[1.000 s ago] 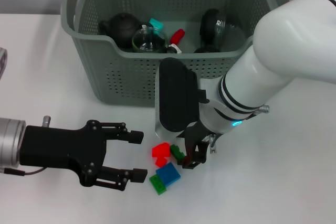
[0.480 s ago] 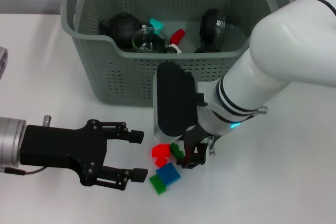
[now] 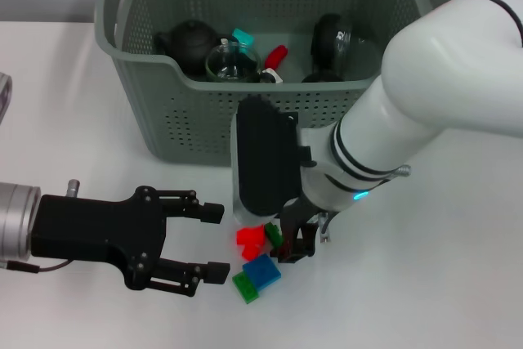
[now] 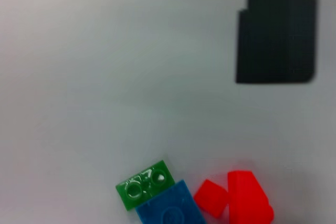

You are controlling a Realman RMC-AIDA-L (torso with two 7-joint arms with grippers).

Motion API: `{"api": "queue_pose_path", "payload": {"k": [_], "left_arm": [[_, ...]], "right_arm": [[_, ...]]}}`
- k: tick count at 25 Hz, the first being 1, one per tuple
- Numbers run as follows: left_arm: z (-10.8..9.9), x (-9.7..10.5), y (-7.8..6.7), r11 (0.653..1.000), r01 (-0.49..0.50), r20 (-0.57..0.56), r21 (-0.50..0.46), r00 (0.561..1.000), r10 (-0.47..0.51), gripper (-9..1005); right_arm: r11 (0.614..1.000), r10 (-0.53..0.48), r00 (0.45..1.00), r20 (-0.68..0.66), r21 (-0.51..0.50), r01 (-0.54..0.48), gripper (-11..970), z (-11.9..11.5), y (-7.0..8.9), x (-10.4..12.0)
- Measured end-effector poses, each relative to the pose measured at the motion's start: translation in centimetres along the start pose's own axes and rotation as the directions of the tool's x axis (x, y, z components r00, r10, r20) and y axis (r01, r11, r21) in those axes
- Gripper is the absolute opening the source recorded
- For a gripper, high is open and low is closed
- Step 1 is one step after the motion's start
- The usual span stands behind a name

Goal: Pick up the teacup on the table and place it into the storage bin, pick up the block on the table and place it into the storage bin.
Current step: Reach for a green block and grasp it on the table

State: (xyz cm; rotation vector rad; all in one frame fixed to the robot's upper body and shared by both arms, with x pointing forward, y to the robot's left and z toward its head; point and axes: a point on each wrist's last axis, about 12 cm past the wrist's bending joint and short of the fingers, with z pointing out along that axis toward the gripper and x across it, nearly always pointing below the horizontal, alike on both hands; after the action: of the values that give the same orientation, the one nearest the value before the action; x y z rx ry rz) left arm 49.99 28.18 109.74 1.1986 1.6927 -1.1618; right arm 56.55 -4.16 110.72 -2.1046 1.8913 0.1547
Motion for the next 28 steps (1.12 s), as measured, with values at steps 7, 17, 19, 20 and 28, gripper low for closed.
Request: {"api": "queue_pose_path", "payload": {"k": [7,17,19,20,28], "left_arm": [[0.00,0.00,0.00,1.000,0.000,0.000,0.000,1.000,0.000,810],[0.02,-0.04,0.03,1.000,-0.001,0.000,0.001,1.000,0.001,809],[0.02,-0.05,0.03,1.000,-0.001,0.000,0.001,1.000,0.001,809],[0.02,-0.05,0.03,1.000,-0.001,0.000,0.000,1.000,0.001,809],[0.01,-0.04,0.05,1.000,-0.001,0.000,-0.002,1.000,0.001,809]], "right_arm": [[1.000,-0.009,1.000,0.004,-0.001,0.009,545,0.30,0.19,-0.15],[1.000,-0.005,1.000,0.001,0.000,0.005,507,0.32,0.12,0.01],[1.000,-0.005,1.000,0.001,0.001,0.005,499,0.33,0.11,0.02],[1.000,-0.004,1.000,0.001,0.002,0.004,495,0.33,0.10,0.02],[1.000,0.002,1.000,0.001,0.003,-0.002,465,0.36,0.08,0.06]]}}
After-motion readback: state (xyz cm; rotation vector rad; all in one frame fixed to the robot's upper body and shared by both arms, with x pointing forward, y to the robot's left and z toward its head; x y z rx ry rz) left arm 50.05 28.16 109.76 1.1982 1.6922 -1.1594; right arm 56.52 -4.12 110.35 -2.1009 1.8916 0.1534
